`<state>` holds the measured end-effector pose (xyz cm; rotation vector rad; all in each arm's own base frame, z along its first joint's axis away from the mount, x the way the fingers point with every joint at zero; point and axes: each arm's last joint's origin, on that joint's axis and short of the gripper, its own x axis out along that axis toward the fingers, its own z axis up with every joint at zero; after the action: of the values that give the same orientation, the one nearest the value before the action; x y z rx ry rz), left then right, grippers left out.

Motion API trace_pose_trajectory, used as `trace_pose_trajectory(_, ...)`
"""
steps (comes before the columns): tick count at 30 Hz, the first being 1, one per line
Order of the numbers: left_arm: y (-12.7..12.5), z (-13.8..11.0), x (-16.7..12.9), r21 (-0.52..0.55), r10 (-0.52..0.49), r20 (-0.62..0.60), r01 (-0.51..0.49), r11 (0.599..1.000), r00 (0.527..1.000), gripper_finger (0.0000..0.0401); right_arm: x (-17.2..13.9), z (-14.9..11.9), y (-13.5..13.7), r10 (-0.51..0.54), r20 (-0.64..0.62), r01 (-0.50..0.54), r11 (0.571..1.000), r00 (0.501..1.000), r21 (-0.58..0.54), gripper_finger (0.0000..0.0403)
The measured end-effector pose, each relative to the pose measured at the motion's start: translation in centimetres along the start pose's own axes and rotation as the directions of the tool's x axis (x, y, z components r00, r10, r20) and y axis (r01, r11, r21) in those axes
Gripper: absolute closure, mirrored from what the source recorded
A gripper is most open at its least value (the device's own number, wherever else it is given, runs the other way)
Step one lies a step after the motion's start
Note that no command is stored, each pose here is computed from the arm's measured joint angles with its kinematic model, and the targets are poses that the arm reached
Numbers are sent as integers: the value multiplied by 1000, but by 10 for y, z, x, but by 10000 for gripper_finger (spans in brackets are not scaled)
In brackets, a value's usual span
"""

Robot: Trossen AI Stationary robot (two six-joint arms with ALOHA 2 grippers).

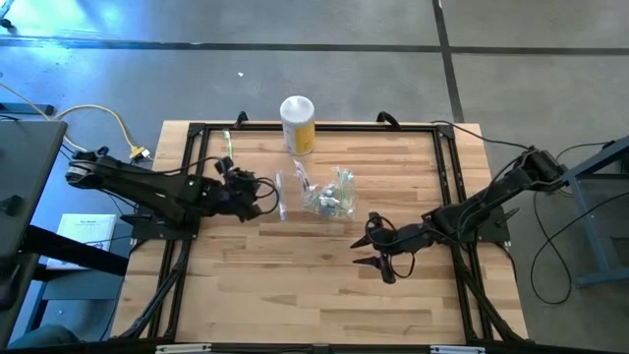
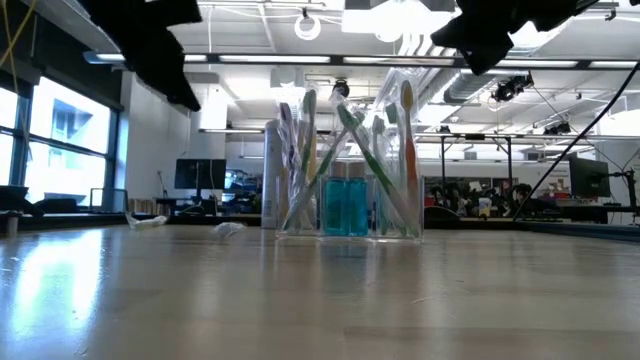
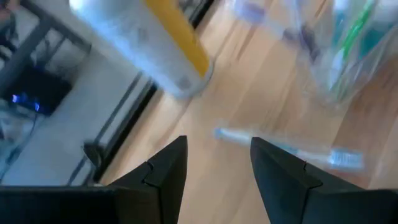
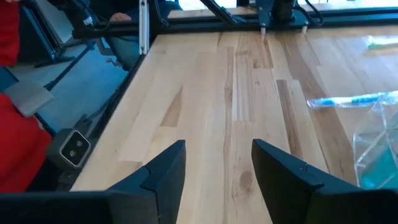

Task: Pick & Place toothbrushing station
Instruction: Put the green toothbrush into the right section of the transparent organizer

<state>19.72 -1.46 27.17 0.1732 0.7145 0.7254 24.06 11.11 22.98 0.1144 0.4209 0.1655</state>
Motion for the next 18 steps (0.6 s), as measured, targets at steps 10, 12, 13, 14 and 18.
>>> trace_pose_trajectory(10,13,-8,20,-150,95,-101,-109,983,990,231,8,-1,-2,-28,24,28,1000,999,3,227)
trace_pose_trajectory(12,29,-3,29,-228,84,-167,-121,966,982,231,8,-1,-2,-28,28,28,1000,999,4,227)
trace_pose_trajectory(13,39,-2,33,-262,77,-211,-132,956,974,231,8,-1,-2,-27,30,27,1000,999,1,227)
trace_pose_trajectory(14,49,-1,39,-298,67,-249,-143,944,966,231,8,-1,-2,-27,29,27,1000,999,-4,227)
trace_pose_trajectory(18,93,-10,61,-434,110,-379,-281,856,919,231,8,0,-1,-24,34,25,1000,999,-12,227)
